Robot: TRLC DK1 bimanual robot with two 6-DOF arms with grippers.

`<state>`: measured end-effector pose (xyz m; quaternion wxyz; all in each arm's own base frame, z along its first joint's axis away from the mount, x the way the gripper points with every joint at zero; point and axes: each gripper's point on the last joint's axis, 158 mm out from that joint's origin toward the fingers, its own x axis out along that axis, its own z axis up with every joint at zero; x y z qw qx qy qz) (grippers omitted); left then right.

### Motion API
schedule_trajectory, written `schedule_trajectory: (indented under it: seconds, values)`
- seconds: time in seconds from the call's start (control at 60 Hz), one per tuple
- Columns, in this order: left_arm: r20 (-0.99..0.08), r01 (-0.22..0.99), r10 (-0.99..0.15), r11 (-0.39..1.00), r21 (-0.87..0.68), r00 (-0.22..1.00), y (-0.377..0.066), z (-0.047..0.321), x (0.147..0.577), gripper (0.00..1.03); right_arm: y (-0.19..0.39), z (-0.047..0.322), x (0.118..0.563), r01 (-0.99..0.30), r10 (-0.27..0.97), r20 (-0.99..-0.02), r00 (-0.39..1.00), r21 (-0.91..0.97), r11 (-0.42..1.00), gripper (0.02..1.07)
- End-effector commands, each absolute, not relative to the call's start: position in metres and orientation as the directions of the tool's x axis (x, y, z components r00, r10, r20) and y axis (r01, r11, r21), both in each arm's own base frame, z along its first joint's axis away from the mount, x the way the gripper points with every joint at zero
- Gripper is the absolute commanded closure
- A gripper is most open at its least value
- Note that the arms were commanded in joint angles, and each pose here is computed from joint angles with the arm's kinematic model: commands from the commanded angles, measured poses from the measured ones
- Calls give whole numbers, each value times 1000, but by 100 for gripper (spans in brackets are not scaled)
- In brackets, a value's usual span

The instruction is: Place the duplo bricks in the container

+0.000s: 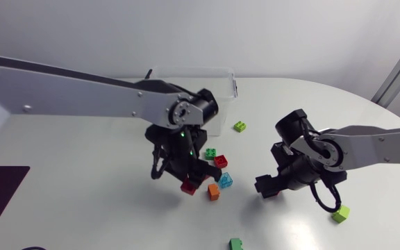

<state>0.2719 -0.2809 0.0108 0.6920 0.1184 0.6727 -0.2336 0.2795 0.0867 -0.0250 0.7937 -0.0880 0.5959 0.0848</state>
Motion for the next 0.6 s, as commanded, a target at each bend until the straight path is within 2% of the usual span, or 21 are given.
schedule_trajectory:
  seconds: [0.0, 0.15, 0.267, 0.383, 0.583]
  values:
    - [-971, 472, -228, 866, -167, 75, -278, 50, 287, 80, 84, -37, 270, -224, 12, -969, 249, -46, 974, 25]
    - [-930, 465, -284, 873, -150, 234, -272, 104, 324, 80, 86, -39, 270, -230, 10, -970, 244, -48, 972, 33]
    - [-864, 470, -332, 873, -130, 377, -270, 146, 353, 80, 88, -40, 274, -233, 17, -967, 256, -45, 972, 53]
    - [-816, 460, -344, 881, -109, 466, -265, 167, 376, 80, 89, -38, 278, -237, 24, -961, 275, -44, 970, 70]
    - [-750, 415, -356, 902, -120, 558, -255, 178, 415, 80, 93, -31, 279, -251, 35, -954, 297, -43, 967, 79]
